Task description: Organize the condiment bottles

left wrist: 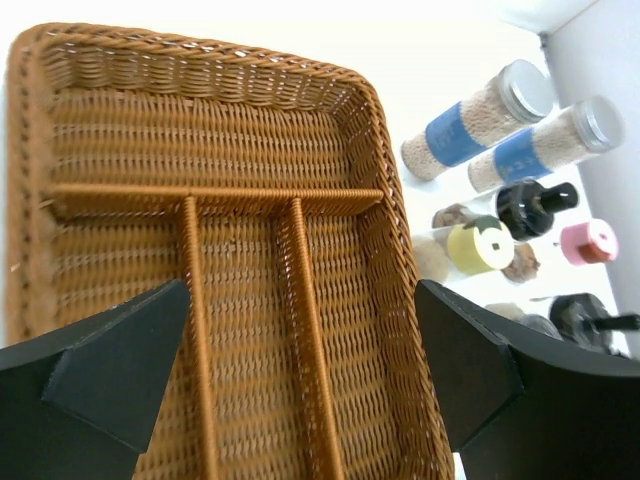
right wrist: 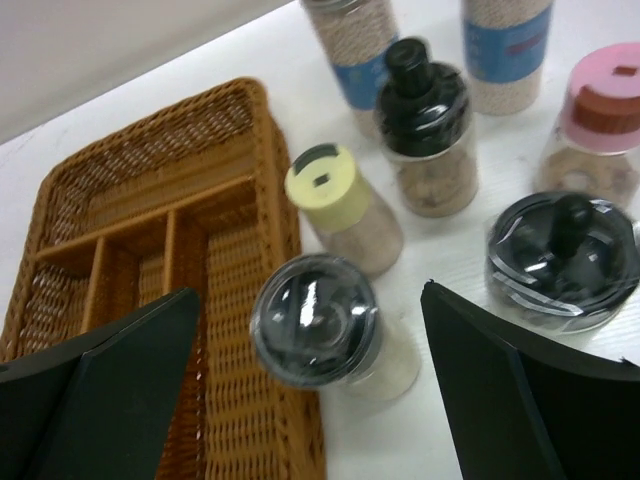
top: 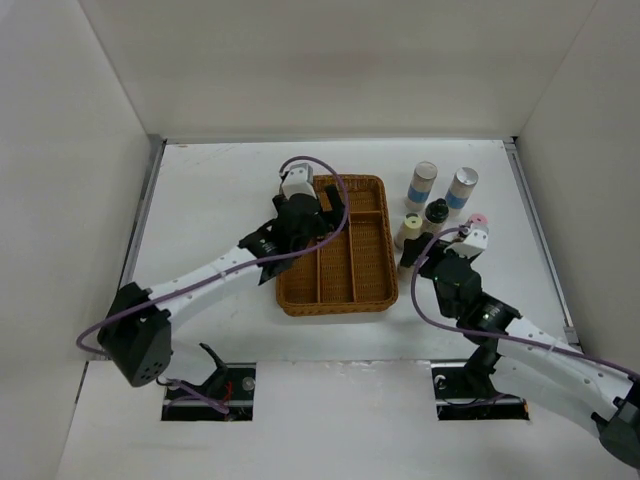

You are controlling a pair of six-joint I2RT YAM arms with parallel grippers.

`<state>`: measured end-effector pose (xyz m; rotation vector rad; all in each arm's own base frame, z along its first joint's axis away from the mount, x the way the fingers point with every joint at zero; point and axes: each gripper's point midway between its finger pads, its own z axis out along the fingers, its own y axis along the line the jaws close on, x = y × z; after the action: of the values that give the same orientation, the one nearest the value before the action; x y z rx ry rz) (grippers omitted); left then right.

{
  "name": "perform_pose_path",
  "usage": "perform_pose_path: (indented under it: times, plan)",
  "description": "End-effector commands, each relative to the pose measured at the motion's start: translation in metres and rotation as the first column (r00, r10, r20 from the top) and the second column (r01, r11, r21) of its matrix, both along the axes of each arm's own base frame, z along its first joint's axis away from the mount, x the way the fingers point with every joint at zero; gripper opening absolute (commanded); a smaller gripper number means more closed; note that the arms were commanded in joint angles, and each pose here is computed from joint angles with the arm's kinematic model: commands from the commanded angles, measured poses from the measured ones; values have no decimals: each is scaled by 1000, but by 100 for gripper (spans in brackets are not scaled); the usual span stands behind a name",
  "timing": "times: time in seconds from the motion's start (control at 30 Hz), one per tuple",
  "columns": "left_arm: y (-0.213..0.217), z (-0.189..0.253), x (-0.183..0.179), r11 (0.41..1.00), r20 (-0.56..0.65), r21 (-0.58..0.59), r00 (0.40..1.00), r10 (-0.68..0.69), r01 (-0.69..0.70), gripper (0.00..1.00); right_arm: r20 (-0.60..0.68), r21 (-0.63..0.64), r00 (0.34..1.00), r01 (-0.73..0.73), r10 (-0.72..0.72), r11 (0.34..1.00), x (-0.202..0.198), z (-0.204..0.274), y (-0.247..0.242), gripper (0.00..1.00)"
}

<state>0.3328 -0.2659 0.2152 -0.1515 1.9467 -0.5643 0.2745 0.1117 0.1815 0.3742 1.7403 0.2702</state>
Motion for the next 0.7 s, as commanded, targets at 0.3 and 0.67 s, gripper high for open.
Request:
perform_pose_path:
  times: [0.3, 0.67]
  plan:
    - [-67, 44, 72, 985, 191, -1, 967, -168, 171, 100, 111, 73, 989, -107, 98, 992, -25, 31, 32, 90]
    - [-124, 50, 91, 944, 301, -39, 904, -302, 328, 21, 174, 171, 971, 137, -167, 976, -10, 104, -45, 19]
